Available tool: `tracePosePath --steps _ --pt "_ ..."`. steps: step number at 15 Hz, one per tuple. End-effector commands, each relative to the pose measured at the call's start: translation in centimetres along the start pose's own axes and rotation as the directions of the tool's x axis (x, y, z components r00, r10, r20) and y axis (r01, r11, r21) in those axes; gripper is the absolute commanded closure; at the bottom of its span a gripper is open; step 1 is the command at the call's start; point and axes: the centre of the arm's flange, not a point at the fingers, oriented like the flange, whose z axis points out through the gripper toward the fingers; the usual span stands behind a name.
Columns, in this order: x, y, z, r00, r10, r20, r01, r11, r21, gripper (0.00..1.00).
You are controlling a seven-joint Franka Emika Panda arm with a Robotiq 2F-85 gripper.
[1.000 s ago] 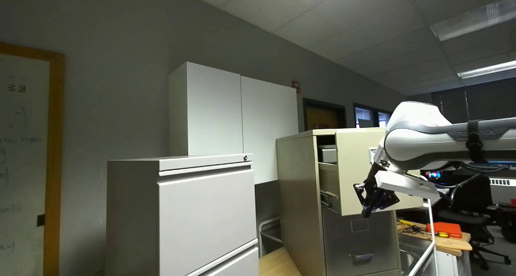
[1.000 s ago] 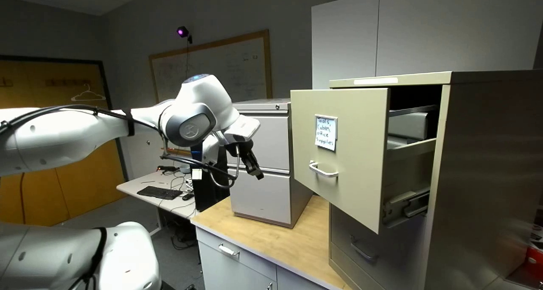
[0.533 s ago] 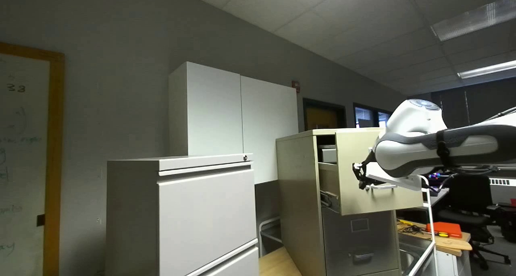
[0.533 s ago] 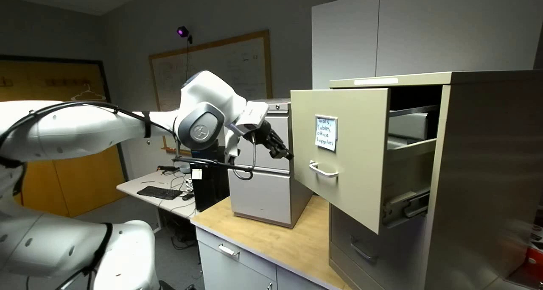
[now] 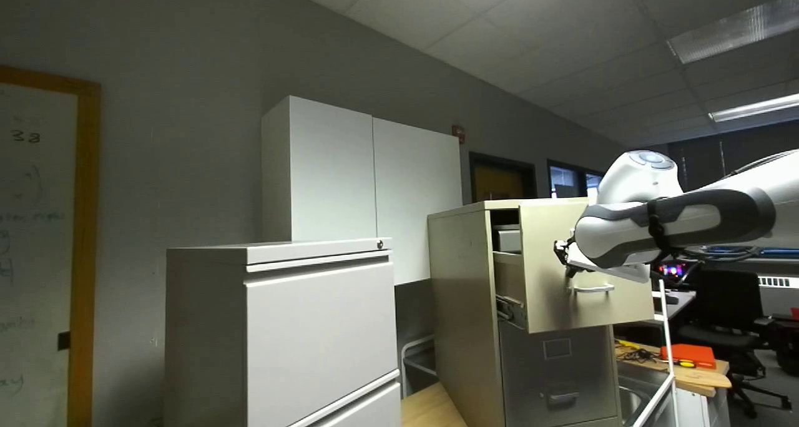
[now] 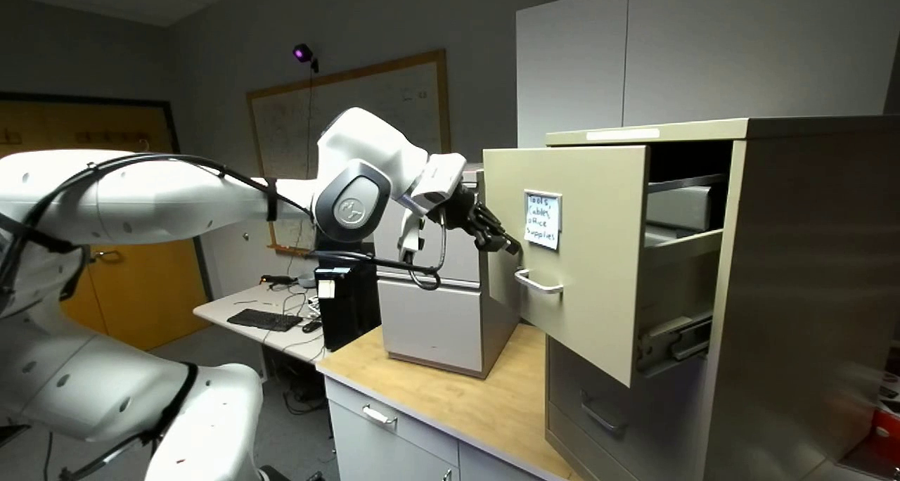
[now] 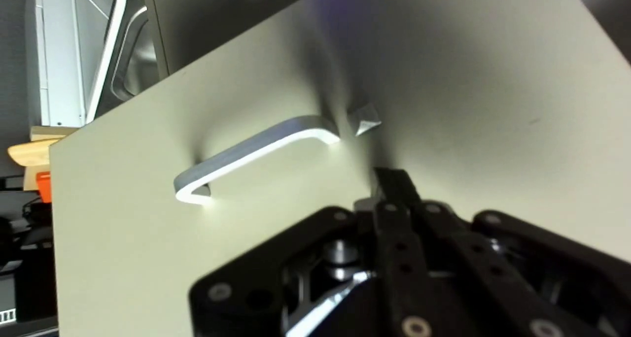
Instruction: Close the open drawer
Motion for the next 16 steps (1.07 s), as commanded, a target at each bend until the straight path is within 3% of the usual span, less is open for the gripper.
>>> tracePosePath --steps 1,7,16 --pt "2.4 -1.5 -0.2 0.996 0.037 -0.084 -0.034 0.999 0.032 1.00" --pt "3.9 -2.9 1.3 0.990 0.056 -0.126 -0.042 0.992 0.116 1.00" --pt "8.1 -5.7 5.2 0.994 0.046 -0.098 -0.034 0.992 0.124 1.00"
